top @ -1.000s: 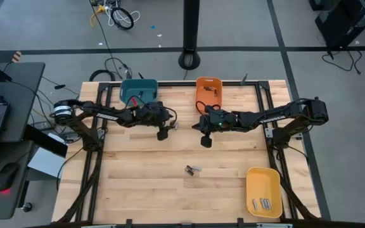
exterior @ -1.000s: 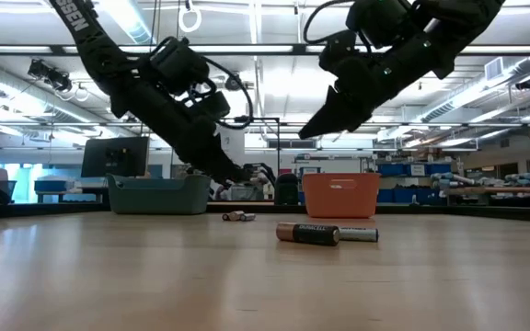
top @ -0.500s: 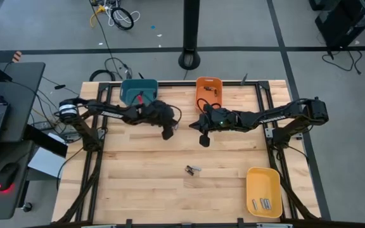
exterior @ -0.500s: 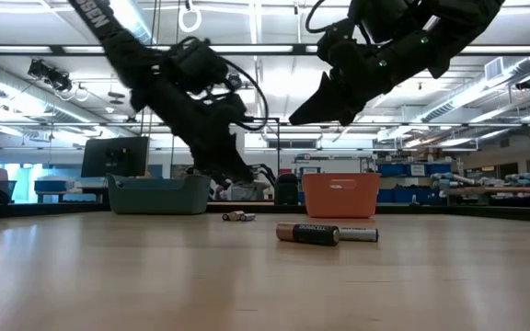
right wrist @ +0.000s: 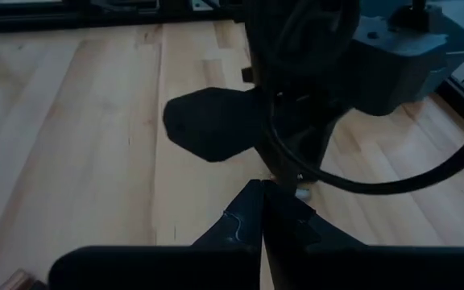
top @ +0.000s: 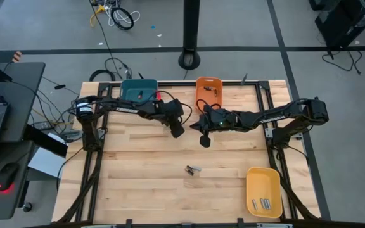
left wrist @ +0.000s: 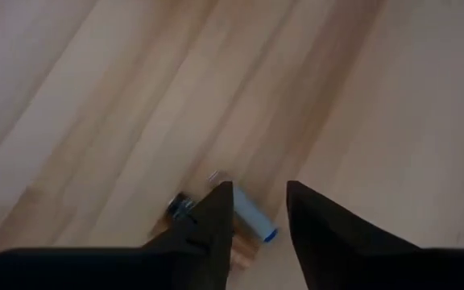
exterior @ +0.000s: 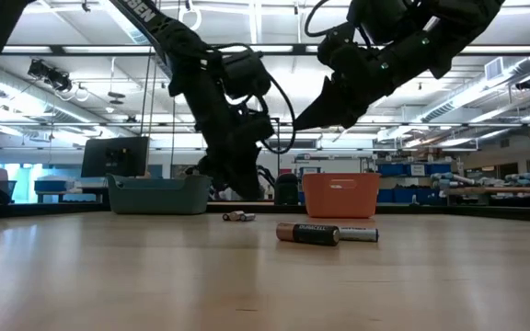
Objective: Sort batteries
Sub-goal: Put the silver battery into the yellow bin
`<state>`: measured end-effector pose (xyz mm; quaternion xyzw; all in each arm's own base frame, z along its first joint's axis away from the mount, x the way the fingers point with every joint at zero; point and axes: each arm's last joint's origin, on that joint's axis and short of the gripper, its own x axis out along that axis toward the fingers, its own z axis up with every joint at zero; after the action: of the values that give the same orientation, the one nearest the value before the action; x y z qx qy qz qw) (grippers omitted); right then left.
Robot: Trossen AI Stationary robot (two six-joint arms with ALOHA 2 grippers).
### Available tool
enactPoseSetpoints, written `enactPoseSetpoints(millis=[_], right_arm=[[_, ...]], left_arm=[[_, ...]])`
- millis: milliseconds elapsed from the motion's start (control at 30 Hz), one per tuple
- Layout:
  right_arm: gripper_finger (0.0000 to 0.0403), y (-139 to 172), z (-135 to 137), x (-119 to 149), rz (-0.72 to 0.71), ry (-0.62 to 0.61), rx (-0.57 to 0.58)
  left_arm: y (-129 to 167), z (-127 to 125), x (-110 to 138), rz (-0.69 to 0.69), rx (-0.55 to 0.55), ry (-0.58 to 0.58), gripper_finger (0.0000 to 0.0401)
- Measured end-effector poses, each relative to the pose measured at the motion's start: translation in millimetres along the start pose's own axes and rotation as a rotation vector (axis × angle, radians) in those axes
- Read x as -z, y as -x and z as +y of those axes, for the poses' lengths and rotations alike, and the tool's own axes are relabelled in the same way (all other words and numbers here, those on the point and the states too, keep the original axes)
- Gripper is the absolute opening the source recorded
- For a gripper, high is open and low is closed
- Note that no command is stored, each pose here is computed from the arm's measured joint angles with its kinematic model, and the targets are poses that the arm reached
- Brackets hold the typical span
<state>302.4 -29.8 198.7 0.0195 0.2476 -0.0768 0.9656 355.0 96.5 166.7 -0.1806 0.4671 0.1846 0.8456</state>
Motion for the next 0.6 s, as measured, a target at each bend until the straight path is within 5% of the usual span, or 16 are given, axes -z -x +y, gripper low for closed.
enactPoseSetpoints(millis=[600], right_arm=[[0.0016, 0.0, 0.0, 0.0, 0.000, -0.003, 0.000]], left_arm=[[-7.8, 1.4, 1.5, 0.032, -0.034, 0.051, 0.0143]])
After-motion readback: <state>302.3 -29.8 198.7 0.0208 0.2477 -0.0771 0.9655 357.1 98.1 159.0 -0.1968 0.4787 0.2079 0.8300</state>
